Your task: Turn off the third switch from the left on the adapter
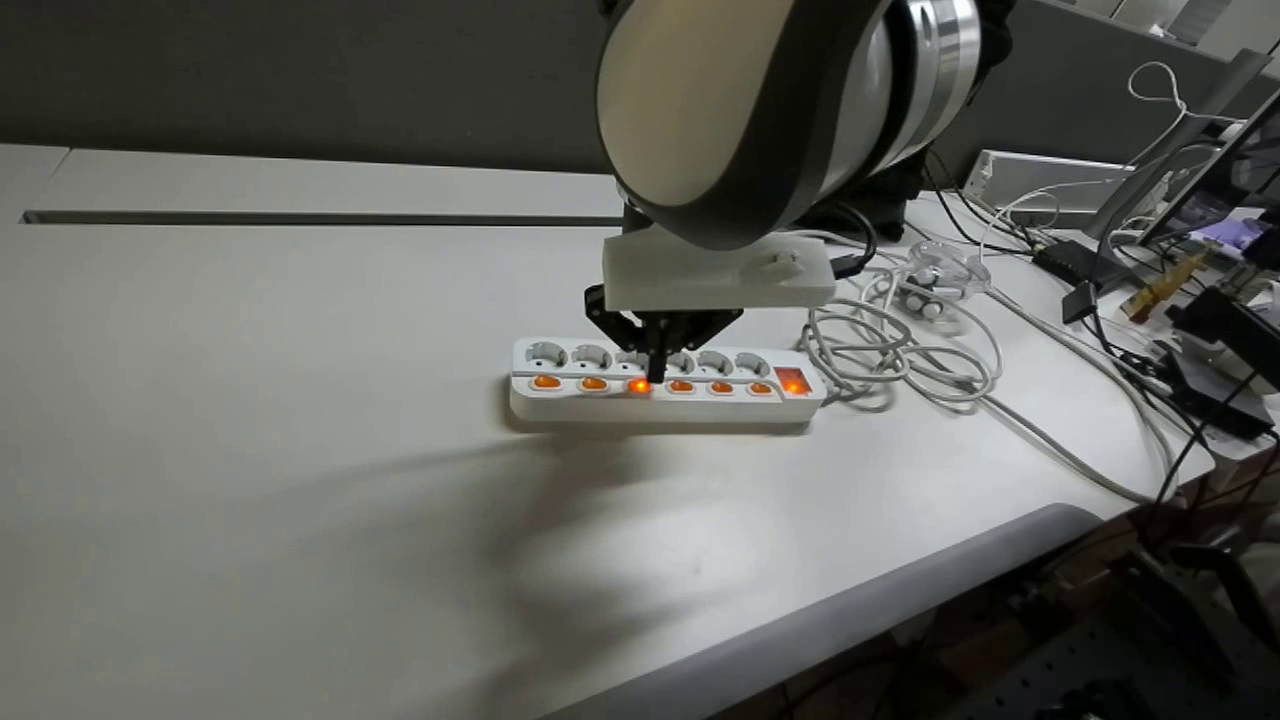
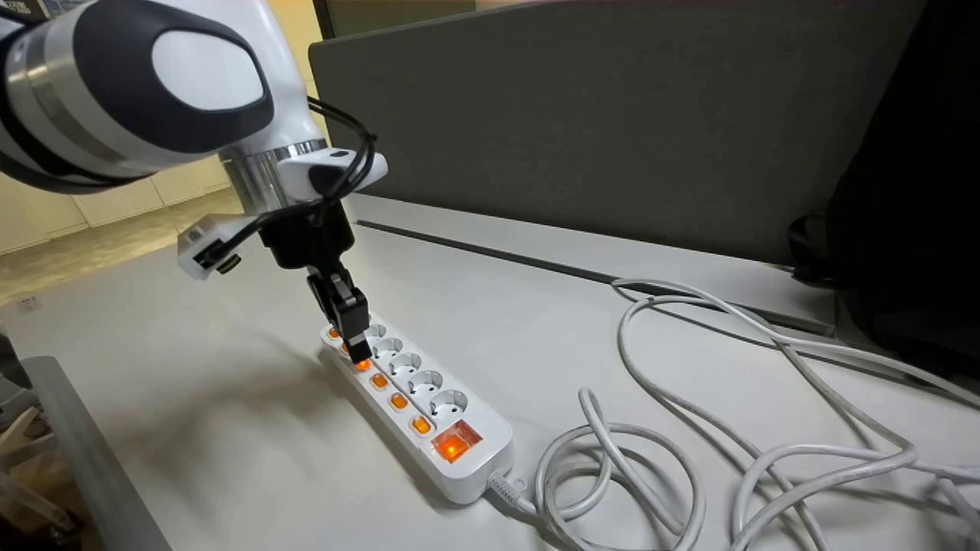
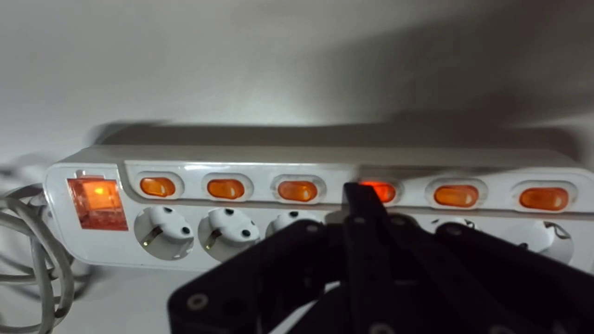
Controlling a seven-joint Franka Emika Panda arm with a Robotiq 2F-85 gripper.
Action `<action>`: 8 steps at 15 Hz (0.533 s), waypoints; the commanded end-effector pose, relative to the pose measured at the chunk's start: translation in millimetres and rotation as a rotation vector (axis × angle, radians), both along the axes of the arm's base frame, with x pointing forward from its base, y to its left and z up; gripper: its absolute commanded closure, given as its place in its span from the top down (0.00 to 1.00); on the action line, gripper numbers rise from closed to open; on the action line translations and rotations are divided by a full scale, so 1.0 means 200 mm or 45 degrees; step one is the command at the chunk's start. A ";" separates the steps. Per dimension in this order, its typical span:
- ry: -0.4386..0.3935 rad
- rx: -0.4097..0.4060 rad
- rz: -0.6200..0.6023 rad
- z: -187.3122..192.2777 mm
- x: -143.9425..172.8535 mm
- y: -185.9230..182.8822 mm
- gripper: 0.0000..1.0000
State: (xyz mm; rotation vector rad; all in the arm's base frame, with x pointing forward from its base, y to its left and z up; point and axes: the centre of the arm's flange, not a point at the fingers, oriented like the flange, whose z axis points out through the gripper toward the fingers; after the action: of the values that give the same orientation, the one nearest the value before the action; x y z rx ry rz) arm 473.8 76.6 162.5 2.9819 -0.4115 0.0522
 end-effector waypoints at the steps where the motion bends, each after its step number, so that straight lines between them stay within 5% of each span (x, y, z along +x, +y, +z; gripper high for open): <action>1: 0.005 0.004 -0.003 -0.02 0.00 0.00 0.00; 8: 0.007 0.025 -0.019 -0.07 0.00 0.00 0.00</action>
State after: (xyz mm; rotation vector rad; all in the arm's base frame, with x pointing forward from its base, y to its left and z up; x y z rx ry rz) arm 470.9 78.5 153.0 2.9882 -0.4083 0.0335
